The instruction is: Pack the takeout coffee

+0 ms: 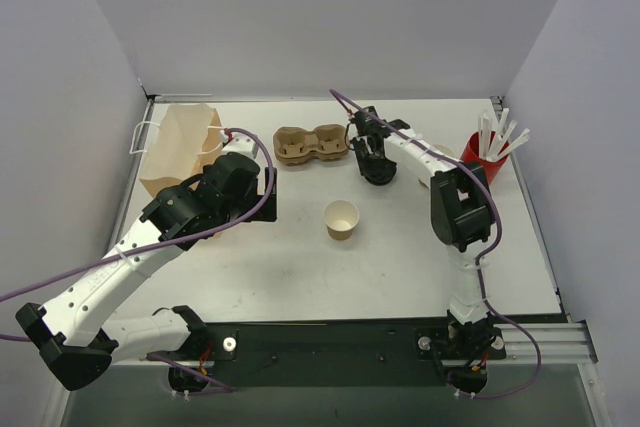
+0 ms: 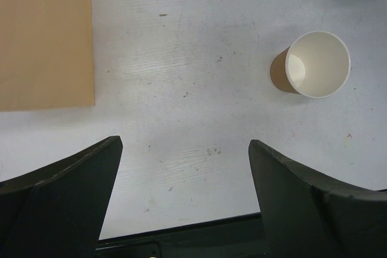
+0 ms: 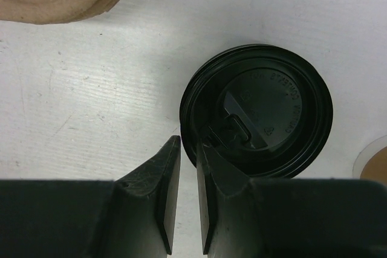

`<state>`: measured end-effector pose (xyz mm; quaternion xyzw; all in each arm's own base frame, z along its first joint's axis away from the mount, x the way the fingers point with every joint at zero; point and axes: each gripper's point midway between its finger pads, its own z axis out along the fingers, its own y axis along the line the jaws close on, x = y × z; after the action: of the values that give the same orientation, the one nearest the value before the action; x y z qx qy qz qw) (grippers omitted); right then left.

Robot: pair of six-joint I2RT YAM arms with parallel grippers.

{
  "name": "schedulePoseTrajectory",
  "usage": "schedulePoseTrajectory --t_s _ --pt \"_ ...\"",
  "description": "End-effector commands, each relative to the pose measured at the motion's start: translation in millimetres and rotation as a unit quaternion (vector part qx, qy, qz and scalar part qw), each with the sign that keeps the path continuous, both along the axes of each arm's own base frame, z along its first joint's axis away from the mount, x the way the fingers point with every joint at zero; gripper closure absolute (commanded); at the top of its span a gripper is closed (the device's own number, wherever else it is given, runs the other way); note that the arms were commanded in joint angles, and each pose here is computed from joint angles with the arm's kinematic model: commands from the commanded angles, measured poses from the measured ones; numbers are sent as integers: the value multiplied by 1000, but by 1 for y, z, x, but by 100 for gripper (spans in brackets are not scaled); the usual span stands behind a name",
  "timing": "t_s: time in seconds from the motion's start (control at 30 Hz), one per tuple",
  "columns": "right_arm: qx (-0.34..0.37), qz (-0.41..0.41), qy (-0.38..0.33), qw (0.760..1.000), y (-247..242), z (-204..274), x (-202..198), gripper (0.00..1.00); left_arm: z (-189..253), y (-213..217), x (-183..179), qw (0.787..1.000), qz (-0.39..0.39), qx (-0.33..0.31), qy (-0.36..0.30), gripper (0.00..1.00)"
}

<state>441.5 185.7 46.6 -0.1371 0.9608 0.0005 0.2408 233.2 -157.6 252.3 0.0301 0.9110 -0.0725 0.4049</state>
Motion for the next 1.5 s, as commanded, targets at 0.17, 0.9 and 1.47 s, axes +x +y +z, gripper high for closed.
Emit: schedulePoseTrajectory --t_s 0.17,0.9,1.47 --pt "-14 5 7 1000 -2 0 2 87 20 -2 5 999 2 -26 -24 3" --pt "-29 -19 -49 998 -13 57 16 100 22 -5 6 999 -4 -38 -29 3" --pt "183 -21 -71 980 33 207 -25 100 67 -50 19 973 -78 -180 -122 3"
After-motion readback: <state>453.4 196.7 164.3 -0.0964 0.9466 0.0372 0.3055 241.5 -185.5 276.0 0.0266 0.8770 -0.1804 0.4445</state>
